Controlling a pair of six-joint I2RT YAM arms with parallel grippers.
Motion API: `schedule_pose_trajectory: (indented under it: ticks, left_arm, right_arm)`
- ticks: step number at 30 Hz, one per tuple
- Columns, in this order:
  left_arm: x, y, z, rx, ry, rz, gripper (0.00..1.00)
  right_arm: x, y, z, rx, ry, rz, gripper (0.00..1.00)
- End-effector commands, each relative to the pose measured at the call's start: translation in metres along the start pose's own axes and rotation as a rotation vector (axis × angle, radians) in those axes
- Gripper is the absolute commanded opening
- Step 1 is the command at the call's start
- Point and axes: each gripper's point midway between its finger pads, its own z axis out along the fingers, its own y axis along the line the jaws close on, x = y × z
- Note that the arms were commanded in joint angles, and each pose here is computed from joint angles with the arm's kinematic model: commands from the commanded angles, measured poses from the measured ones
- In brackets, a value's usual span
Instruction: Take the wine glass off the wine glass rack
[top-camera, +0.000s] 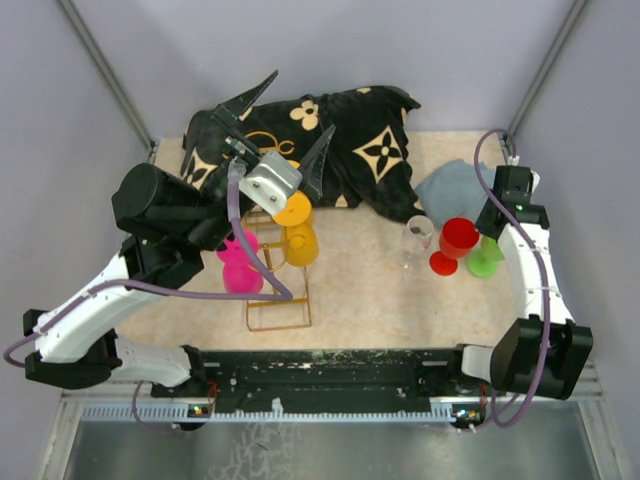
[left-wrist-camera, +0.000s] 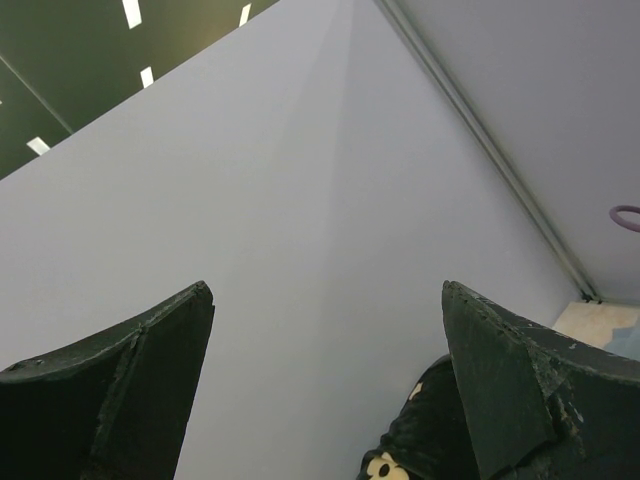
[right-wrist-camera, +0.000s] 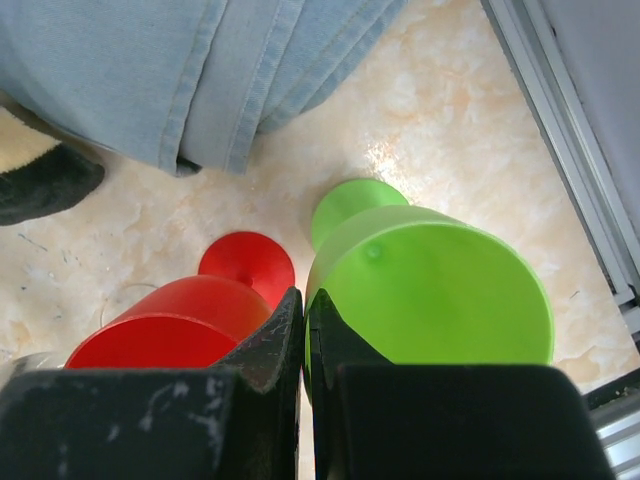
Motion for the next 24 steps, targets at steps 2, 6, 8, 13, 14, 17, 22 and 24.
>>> schedule_pose_trajectory:
  ticks: [2,6,8,13,14,17,22,24]
  left_arm:
    - [0.001,0.001,-0.001,-0.002,0.004,-0.007,1.00]
    - [0.003,0.000,-0.001,0.004,0.007,-0.005,1.00]
    - [0.003,0.000,-0.002,0.004,0.008,-0.007,1.00]
    - [0.004,0.001,-0.003,0.000,0.014,-0.011,1.00]
    - [0.005,0.000,-0.004,0.000,0.017,-0.013,1.00]
    - [0.007,-0.001,-0.005,0.002,0.021,-0.014,1.00]
    - [0.009,0.004,-0.005,-0.014,0.031,-0.020,1.00]
    - [0.010,0.006,-0.005,-0.020,0.033,-0.025,1.00]
  right_arm:
    - [-0.022,0.003,-0.005,-0.028,-0.117,0.065,0.00]
    - [-0.014,0.003,0.000,-0.026,-0.097,0.066,0.00]
    - [-0.011,0.002,0.000,-0.027,-0.087,0.064,0.00]
    - [-0.011,0.003,-0.004,-0.033,-0.078,0.051,0.19]
    - [-0.013,0.003,-0.007,-0.036,-0.082,0.053,0.24]
    - [-0.023,0.004,-0.017,-0.050,-0.107,0.059,0.35]
    - [-0.057,0.006,-0.053,-0.076,-0.192,0.075,0.48]
    - [-0.070,0.003,-0.071,-0.076,-0.228,0.078,0.52]
